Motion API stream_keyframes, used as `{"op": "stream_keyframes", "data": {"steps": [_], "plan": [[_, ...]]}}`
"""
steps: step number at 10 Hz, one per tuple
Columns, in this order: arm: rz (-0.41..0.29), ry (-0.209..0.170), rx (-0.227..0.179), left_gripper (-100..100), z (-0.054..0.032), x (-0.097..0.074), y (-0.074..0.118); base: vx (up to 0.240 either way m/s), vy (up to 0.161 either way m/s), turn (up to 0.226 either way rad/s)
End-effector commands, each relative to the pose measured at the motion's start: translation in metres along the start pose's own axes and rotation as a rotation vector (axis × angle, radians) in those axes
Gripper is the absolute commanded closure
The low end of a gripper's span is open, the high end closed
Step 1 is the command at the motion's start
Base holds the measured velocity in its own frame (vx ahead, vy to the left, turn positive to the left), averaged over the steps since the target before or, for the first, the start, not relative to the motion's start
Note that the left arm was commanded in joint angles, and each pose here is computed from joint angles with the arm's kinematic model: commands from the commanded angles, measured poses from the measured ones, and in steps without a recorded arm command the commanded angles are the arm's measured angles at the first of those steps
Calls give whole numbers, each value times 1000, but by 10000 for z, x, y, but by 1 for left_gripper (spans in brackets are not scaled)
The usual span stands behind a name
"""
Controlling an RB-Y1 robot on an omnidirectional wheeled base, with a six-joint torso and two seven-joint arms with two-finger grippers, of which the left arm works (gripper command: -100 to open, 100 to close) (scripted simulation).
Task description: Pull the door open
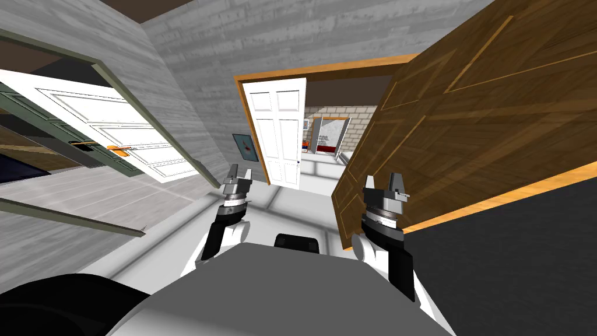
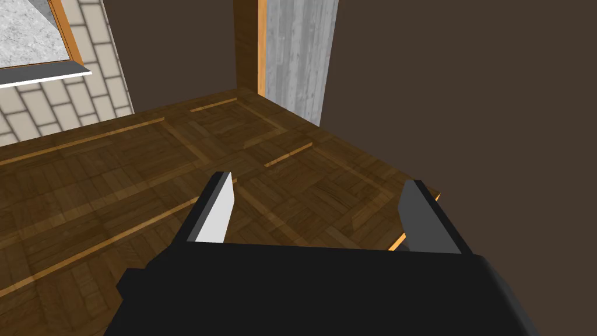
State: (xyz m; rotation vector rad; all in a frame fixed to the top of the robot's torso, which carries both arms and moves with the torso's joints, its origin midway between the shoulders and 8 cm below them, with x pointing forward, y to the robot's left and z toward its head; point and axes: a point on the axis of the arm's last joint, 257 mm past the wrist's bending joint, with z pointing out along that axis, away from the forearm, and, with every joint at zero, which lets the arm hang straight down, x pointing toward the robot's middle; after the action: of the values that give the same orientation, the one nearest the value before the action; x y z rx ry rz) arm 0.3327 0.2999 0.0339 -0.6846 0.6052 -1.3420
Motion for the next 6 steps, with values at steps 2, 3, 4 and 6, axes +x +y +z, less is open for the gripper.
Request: {"op": "stream_keyframes", "data": {"steps": [2, 3, 4, 6], "plan": [[-2, 5, -22, -100, -32, -1, 149, 74, -24, -40], [-2, 7, -34, -100, -49, -3, 224, 170, -22, -39], [-3, 10, -47, -100, -70, -5, 314, 165, -5, -26], [-5, 13, -71, -100, -112, -10, 473, 153, 2, -52]]}}
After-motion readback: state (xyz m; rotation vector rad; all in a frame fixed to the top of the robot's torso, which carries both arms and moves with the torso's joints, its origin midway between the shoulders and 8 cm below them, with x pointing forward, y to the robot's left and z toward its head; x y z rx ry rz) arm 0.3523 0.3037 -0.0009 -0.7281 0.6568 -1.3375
